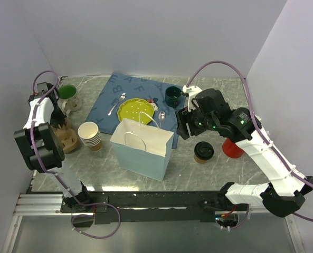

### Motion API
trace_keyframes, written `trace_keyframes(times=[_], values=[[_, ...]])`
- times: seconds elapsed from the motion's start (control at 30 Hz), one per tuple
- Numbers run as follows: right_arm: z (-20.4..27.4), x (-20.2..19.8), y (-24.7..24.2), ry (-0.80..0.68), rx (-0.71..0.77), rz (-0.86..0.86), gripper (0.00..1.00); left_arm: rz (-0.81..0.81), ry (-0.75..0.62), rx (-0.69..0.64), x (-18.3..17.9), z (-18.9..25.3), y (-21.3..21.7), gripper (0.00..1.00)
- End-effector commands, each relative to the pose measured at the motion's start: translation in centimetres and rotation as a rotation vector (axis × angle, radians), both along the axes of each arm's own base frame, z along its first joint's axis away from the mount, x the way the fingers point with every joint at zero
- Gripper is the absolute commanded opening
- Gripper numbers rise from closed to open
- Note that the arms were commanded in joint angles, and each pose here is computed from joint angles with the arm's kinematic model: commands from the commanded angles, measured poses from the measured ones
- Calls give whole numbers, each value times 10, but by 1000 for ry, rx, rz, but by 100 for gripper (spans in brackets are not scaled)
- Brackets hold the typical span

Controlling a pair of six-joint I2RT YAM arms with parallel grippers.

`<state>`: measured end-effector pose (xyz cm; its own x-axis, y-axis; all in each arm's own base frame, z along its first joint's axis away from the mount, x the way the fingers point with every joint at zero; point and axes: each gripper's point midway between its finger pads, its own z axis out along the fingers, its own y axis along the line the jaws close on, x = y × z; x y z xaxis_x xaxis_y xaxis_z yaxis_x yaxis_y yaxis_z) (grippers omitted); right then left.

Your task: Pack the takeout coffee

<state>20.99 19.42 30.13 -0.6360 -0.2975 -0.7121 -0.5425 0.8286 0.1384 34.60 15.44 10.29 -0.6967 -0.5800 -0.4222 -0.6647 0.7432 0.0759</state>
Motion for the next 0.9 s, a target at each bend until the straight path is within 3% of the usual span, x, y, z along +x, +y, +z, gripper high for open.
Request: trace_keyframes(times=[0.0, 0.13, 0.27, 0.37, 0.57, 0.87], values=[[10, 9, 3, -46, 23, -6, 72, 39, -34, 13, 3, 31, -4, 20], [10, 9, 4, -44, 28, -4, 72, 63, -3, 16, -5, 28, -6, 20], [9, 7, 4, -41, 31, 0, 72, 21, -52, 26, 2, 29, -5, 54], [8, 6, 4, -40, 31, 4, 72, -6, -75, 36, 6, 35, -4, 61], [8, 4, 1, -44, 26, 3, 73, 3, -75, -7, -1, 18, 9, 54], [7, 5, -1, -55, 5, 9, 73, -49, -118, -59, 9, 10, 4, 59]])
